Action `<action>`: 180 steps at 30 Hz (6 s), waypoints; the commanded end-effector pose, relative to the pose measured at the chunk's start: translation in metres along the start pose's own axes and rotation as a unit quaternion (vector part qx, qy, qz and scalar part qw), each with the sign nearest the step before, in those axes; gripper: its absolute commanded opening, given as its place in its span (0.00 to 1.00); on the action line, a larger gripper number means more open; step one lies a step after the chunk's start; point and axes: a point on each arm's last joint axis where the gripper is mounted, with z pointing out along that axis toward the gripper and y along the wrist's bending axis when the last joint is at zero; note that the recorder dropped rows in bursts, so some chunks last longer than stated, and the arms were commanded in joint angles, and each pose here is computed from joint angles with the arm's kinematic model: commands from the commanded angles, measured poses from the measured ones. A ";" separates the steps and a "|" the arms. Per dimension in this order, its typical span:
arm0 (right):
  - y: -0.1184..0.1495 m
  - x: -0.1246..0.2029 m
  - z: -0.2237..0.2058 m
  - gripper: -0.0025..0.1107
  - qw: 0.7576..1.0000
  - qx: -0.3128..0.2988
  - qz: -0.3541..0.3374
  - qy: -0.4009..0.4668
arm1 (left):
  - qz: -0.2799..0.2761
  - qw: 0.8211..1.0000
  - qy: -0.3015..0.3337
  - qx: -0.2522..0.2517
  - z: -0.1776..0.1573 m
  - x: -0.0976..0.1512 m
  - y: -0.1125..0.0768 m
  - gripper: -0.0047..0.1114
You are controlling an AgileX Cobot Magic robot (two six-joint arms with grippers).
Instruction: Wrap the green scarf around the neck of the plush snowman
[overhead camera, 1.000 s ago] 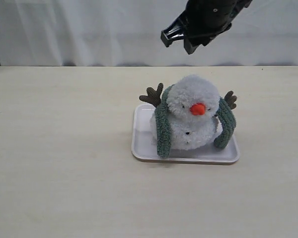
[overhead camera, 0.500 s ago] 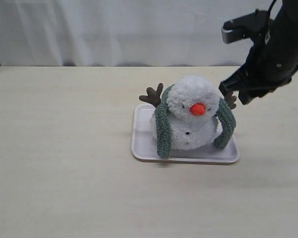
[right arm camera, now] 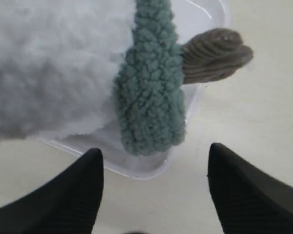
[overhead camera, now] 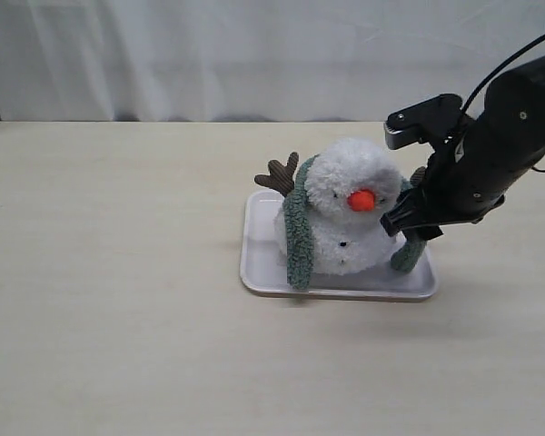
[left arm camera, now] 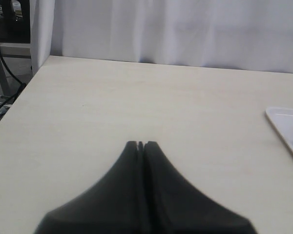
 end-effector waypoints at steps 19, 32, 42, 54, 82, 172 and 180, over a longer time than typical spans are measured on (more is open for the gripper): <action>0.012 -0.003 0.018 0.06 0.998 -0.055 -0.020 -0.012 | 0.001 1.000 -0.005 0.000 0.000 0.000 0.000 0.04; 0.024 0.008 -0.014 0.06 0.990 -0.139 -0.006 0.024 | 0.001 1.000 -0.005 0.000 0.000 0.000 0.000 0.04; 0.038 0.007 0.008 0.06 0.978 -0.203 -0.015 0.041 | 0.001 1.000 -0.005 0.000 0.000 0.000 0.000 0.04; 0.043 0.011 0.048 0.06 0.976 -0.203 -0.010 0.078 | 0.001 1.000 -0.005 0.000 0.000 0.000 0.000 0.04; 0.031 0.009 -0.044 0.33 0.978 -0.201 -0.023 0.053 | 0.001 1.000 -0.005 0.000 0.000 0.000 0.000 0.04; 0.005 -0.011 -0.052 0.33 0.984 -0.050 0.038 -0.165 | 0.001 1.000 -0.005 0.000 0.000 0.000 0.000 0.04; 0.059 0.013 -0.076 0.51 0.980 -0.167 0.011 -0.107 | 0.001 1.000 -0.005 0.000 0.000 0.000 0.000 0.04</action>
